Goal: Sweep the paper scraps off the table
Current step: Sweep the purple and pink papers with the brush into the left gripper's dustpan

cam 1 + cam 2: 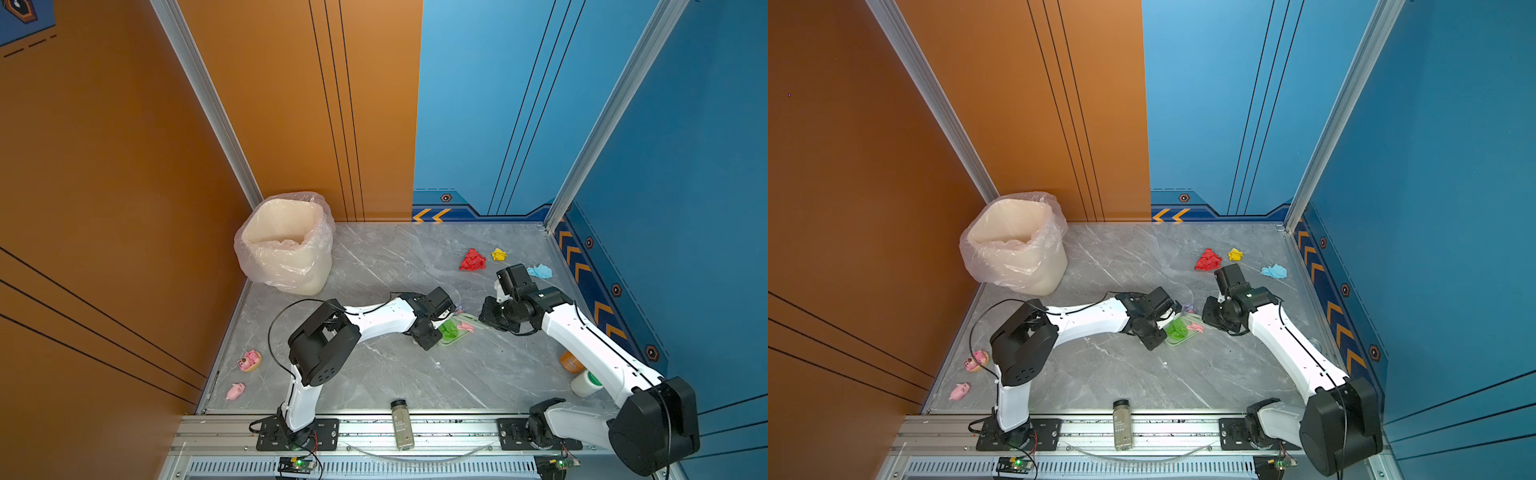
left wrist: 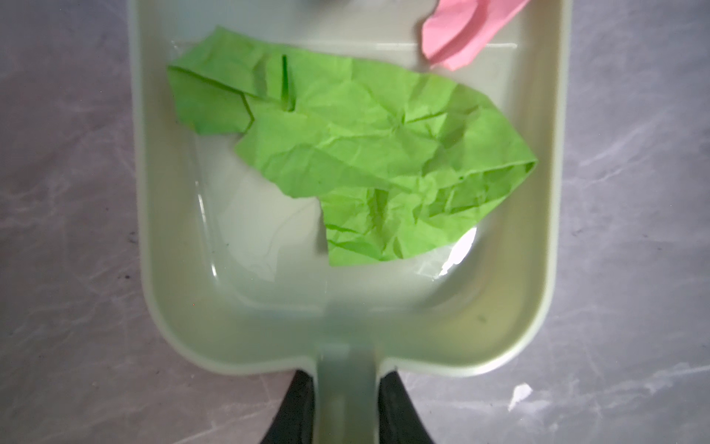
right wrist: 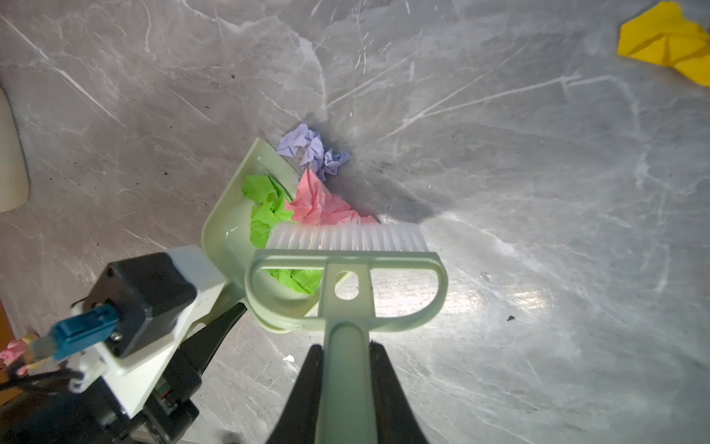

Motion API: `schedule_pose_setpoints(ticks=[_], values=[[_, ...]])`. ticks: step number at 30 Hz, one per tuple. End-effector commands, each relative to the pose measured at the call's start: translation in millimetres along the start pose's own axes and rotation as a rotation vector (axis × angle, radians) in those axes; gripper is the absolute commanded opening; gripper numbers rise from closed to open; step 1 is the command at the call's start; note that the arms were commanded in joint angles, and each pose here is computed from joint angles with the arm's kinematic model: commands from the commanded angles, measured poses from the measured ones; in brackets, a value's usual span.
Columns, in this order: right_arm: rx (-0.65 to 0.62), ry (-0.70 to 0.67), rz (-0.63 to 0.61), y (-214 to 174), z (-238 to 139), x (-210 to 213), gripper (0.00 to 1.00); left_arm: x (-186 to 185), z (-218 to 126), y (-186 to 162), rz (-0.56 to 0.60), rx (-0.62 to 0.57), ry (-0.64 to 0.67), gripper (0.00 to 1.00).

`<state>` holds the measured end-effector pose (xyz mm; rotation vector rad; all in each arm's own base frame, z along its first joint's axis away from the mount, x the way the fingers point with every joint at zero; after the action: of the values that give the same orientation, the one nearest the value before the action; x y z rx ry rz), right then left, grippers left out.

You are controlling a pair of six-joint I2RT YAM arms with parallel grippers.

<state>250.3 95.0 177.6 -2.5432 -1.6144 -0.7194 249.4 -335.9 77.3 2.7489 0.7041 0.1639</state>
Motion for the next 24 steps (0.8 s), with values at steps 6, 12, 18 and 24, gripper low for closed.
schedule_pose_setpoints(ticks=[6,12,18,24], values=[[-0.163,0.022,0.016,34,-34,-8,0.00,-2,4,-5,0.002,0.043,-0.002,0.00],[-0.196,-0.114,0.057,49,-22,-27,0.00,-2,4,-5,-0.001,0.043,-0.001,0.00],[-0.136,-0.203,0.048,43,-1,-39,0.00,-2,4,-6,-0.003,0.043,0.003,0.00],[-0.054,-0.211,-0.037,19,14,-27,0.00,-2,4,-5,-0.001,0.042,0.004,0.00]])
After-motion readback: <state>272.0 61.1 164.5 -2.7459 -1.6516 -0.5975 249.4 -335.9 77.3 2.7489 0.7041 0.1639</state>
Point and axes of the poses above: each gripper's point midway between its finger pads, its own z axis out along the fingers, its own x axis along the line the jaws close on, y = z × x, the point moved 5 cm from there along -z, back along the fingers, and after that the axes turned 9 degrees about z, right-handed, at the moved point
